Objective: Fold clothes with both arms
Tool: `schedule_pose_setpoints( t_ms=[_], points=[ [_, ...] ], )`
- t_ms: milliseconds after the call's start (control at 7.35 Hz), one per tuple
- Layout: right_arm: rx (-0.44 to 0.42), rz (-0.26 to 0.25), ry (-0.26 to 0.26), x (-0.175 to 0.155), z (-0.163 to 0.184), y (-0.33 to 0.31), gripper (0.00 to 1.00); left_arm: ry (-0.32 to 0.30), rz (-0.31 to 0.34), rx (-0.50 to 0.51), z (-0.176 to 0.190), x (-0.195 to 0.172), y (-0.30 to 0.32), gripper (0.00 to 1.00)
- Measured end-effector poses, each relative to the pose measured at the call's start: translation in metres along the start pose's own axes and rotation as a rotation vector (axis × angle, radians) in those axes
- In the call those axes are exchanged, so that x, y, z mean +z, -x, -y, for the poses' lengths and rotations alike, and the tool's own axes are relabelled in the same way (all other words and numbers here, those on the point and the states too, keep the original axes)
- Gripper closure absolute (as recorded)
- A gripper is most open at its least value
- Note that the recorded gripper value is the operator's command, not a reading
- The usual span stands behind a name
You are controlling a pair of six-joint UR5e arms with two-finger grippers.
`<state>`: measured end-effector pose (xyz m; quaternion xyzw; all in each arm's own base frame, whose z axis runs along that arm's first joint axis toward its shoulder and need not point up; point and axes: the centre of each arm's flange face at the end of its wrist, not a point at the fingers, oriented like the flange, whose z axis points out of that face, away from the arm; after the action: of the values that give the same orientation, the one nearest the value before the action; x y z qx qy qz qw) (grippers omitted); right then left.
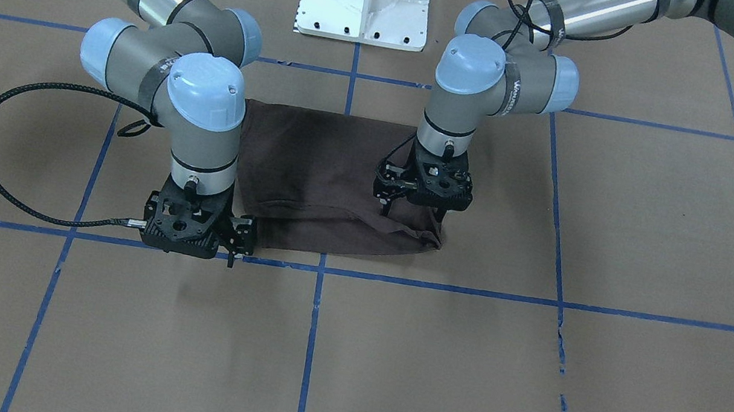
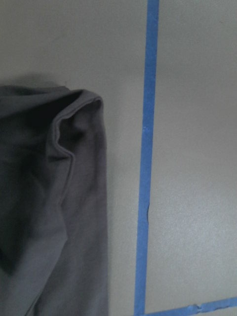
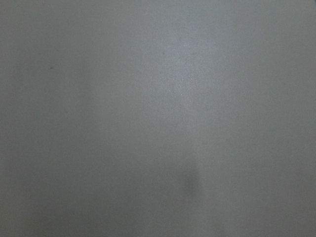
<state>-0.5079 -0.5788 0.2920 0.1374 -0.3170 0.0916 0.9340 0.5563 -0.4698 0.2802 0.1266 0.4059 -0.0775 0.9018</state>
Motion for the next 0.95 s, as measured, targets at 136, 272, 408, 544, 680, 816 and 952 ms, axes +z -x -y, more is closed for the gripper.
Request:
schedule_pose_setpoints(
  t_ms=[136, 272, 408, 544, 680, 816, 952],
  points=[
    [-0.001, 0.0, 0.001, 0.001, -0.001, 0.0, 0.0, -0.015, 0.018, -0.014, 0.016, 0.003, 0.01, 0.0],
    [-0.001, 0.0, 0.001, 0.001, -0.002, 0.0, 0.0, -0.024, 0.04, -0.028, 0.029, 0.009, 0.021, 0.0],
    [-0.003, 0.002, 0.002, 0.001, -0.003, 0.002, 0.0, -0.033, 0.064, -0.036, 0.038, 0.018, 0.029, 0.0],
    [-0.003, 0.007, 0.002, 0.0, -0.005, 0.004, 0.0, -0.045, 0.08, -0.034, 0.047, 0.022, 0.035, 0.0],
    [-0.003, 0.019, 0.001, -0.005, -0.01, 0.01, 0.0, -0.057, 0.081, -0.026, 0.058, 0.017, 0.039, 0.0],
    [-0.003, 0.04, 0.001, -0.012, -0.019, 0.019, 0.0, -0.059, 0.066, -0.004, 0.073, 0.004, 0.044, 0.0],
    [0.003, 0.061, 0.002, -0.02, -0.032, 0.031, 0.0, -0.058, 0.038, 0.048, 0.088, -0.016, 0.052, 0.0]
  ],
)
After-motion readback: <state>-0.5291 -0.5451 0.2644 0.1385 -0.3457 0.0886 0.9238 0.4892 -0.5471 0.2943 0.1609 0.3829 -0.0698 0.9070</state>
